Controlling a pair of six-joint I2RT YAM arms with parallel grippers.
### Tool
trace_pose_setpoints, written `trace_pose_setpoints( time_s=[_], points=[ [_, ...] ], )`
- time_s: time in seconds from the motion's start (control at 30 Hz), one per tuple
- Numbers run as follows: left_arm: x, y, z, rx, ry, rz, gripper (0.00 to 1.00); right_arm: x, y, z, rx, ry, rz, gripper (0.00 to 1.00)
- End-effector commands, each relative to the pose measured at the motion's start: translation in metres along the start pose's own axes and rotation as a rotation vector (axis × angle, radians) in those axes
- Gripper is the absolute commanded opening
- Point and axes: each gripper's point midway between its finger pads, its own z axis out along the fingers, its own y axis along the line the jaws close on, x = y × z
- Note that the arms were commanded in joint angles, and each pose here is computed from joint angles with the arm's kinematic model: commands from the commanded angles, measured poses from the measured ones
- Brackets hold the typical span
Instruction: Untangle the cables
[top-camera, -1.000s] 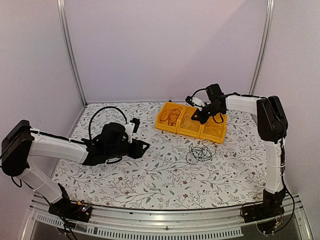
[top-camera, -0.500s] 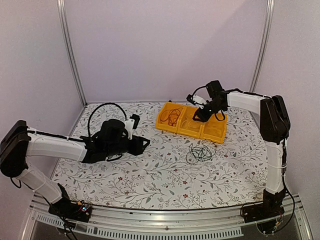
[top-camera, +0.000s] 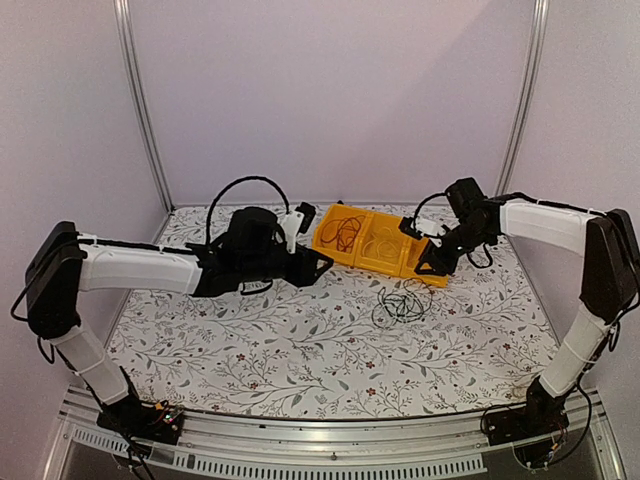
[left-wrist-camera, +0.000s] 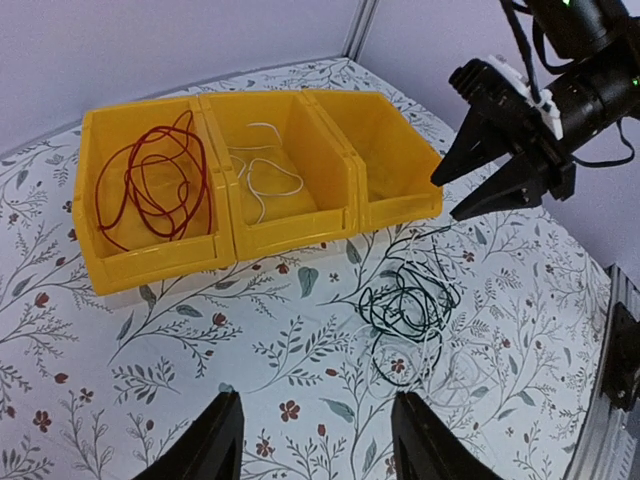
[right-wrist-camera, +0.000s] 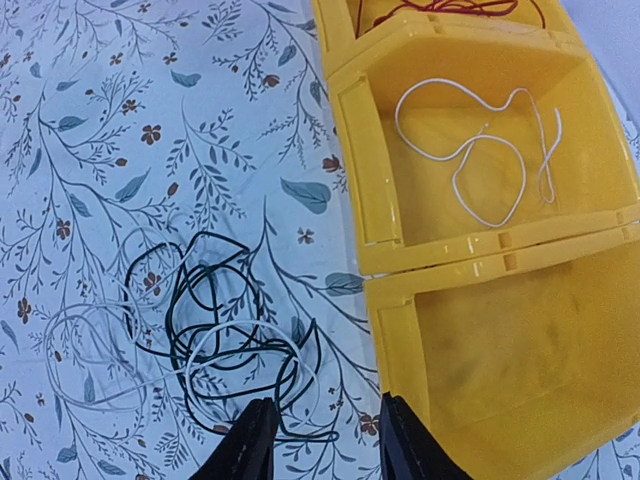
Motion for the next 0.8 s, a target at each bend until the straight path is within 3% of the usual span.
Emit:
trace_pose_setpoints(
  time_s=[0.0,0.33,0.77],
  points=[
    [0.003,-0.017,0.013,0.077,0.042,0.036,0.53,0.012,0.012,0.010,-0.061,0.020,-0.011,0.40],
    [-0.002,-0.037,0.028,0.132,0.054,0.076,0.53,0.013,0.005,0.032,-0.101,0.052,0.018,0.36],
    [0.004,-0.039,0.035,0.144,0.053,0.103,0.54,0.025,0.008,0.016,-0.067,0.110,0.032,0.31]
  ],
)
